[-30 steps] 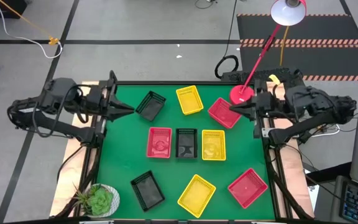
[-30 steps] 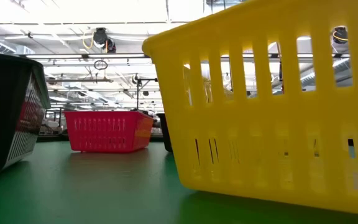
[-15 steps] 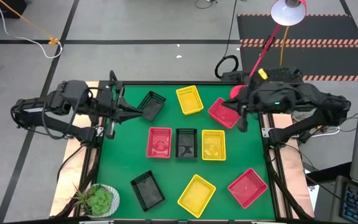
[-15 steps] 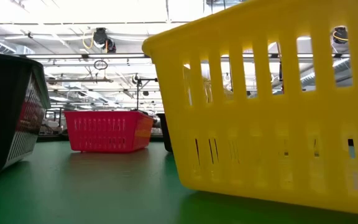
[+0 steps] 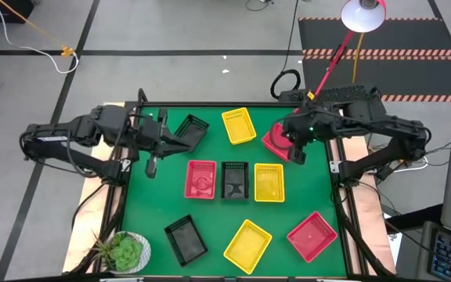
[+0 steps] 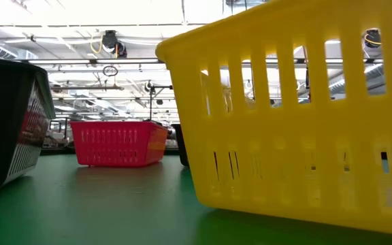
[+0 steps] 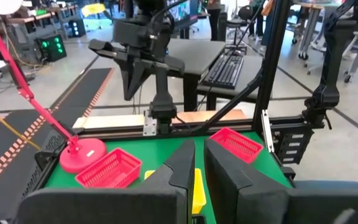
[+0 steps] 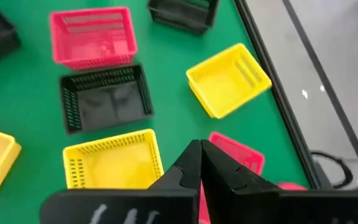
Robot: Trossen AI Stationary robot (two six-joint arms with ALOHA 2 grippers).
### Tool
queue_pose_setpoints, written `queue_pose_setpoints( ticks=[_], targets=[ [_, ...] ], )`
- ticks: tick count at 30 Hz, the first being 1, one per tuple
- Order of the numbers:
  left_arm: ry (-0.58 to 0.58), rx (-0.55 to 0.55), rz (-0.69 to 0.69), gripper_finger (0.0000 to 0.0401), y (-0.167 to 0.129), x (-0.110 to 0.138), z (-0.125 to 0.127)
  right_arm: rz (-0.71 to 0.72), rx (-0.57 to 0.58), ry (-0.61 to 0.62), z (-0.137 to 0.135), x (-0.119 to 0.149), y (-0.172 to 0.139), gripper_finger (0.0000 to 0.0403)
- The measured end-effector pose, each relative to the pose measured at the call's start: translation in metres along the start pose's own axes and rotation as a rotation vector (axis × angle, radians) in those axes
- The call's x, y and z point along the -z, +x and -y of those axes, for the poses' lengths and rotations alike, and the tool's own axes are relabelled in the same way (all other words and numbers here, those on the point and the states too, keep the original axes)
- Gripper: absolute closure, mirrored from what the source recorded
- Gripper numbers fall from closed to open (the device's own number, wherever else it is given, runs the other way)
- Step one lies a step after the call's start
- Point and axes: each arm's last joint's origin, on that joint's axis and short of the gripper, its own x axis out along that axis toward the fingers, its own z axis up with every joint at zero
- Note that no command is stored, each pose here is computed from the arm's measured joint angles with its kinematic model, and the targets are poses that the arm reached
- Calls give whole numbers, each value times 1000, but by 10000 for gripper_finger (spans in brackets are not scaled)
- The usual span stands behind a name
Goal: Stack baskets by color
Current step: Stack the top red bin on top of the middle red bin
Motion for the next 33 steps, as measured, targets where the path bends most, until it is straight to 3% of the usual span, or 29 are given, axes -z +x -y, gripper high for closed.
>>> queue_pose_setpoints(
  ticks=[12,18,26,33],
  targets=[
    [-5,1,-49,364,17,6,0,-7,28,211,1,0,2,403],
    [-25,1,-71,364,26,9,4,-62,62,234,2,-4,16,403],
    [-13,-67,-143,364,47,20,18,-209,149,275,23,-2,35,403],
    [10,-145,-210,364,65,32,36,-238,183,266,41,-1,39,403]
  ],
)
